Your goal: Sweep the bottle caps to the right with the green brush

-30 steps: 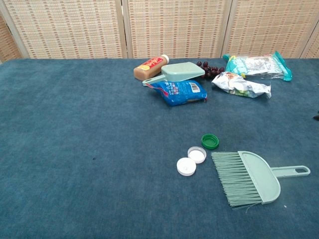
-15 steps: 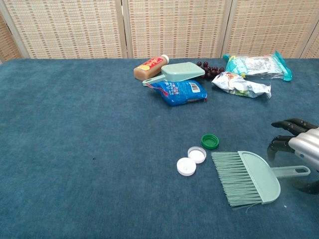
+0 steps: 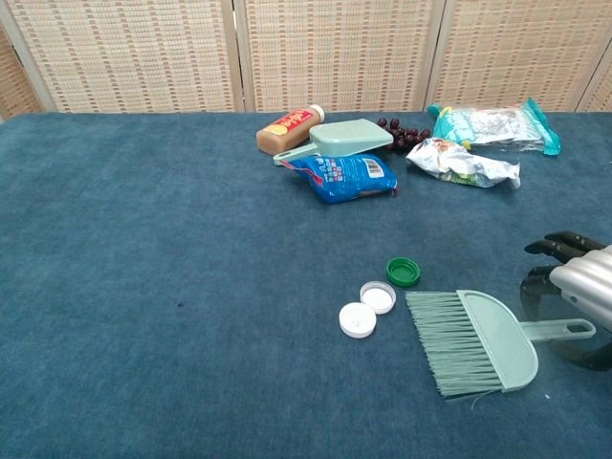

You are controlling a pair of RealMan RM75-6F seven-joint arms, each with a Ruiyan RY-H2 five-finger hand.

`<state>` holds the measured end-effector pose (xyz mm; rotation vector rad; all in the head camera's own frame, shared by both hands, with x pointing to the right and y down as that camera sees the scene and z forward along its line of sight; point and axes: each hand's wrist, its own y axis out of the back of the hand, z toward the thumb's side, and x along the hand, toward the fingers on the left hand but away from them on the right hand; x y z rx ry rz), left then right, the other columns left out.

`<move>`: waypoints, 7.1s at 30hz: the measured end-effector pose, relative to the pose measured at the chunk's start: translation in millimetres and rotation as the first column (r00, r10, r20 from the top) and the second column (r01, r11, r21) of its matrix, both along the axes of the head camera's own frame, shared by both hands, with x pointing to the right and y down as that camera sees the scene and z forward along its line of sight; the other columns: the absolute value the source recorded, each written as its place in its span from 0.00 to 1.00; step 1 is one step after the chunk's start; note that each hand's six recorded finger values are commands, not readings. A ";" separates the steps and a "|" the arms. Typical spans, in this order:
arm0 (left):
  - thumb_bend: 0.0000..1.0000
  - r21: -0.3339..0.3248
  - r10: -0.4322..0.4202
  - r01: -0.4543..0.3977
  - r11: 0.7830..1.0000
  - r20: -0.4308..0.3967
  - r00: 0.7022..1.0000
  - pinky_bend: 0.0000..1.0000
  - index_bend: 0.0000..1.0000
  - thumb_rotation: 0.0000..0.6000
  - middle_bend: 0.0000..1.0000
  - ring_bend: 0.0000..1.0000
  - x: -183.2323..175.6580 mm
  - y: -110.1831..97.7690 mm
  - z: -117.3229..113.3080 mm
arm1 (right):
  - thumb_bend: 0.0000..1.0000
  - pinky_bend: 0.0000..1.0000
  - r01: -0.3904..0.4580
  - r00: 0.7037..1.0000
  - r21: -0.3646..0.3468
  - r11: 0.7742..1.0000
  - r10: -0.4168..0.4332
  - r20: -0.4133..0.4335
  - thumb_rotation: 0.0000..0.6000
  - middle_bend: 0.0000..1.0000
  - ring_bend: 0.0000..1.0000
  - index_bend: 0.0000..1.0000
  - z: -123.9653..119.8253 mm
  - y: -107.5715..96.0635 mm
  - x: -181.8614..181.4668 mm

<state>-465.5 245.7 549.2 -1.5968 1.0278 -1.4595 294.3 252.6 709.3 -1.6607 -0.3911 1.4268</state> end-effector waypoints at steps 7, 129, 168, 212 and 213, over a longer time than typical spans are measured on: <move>0.45 -0.010 0.001 0.000 1.000 0.012 1.000 0.01 0.00 1.00 0.00 0.00 0.8 -0.6 3.0 | 0.25 0.06 -0.008 1.000 -0.008 1.000 0.008 -0.002 1.00 0.42 0.14 0.54 4.1 0.0 -2.7; 0.45 -0.043 0.010 -0.010 0.999 0.010 1.000 0.01 0.00 1.00 0.00 0.00 4.8 -2.3 15.3 | 0.41 0.08 0.257 0.521 0.040 0.966 -0.104 -0.847 1.00 0.82 0.48 0.95 -28.8 -138.1 125.5; 0.45 -0.024 -0.054 0.053 0.998 -0.013 0.998 0.01 0.00 1.00 0.00 0.00 -18.4 -20.9 12.0 | 0.41 0.08 0.474 0.645 0.093 0.875 -0.274 -0.713 1.00 0.82 0.48 0.95 -31.3 -152.0 -136.0; 0.45 -0.040 -0.094 0.094 0.995 0.023 0.995 0.01 0.00 1.00 0.00 0.00 -32.3 -26.9 22.2 | 0.41 0.08 0.369 0.307 -0.136 0.919 -0.259 -0.916 1.00 0.82 0.48 0.95 20.0 -148.4 -8.1; 0.45 -0.040 -0.092 0.093 0.995 0.023 0.995 0.01 0.00 1.00 0.00 0.00 -31.6 -27.4 22.3 | 0.41 0.08 0.365 0.304 -0.138 0.921 -0.258 -0.917 1.00 0.82 0.48 0.95 19.2 -147.8 -3.0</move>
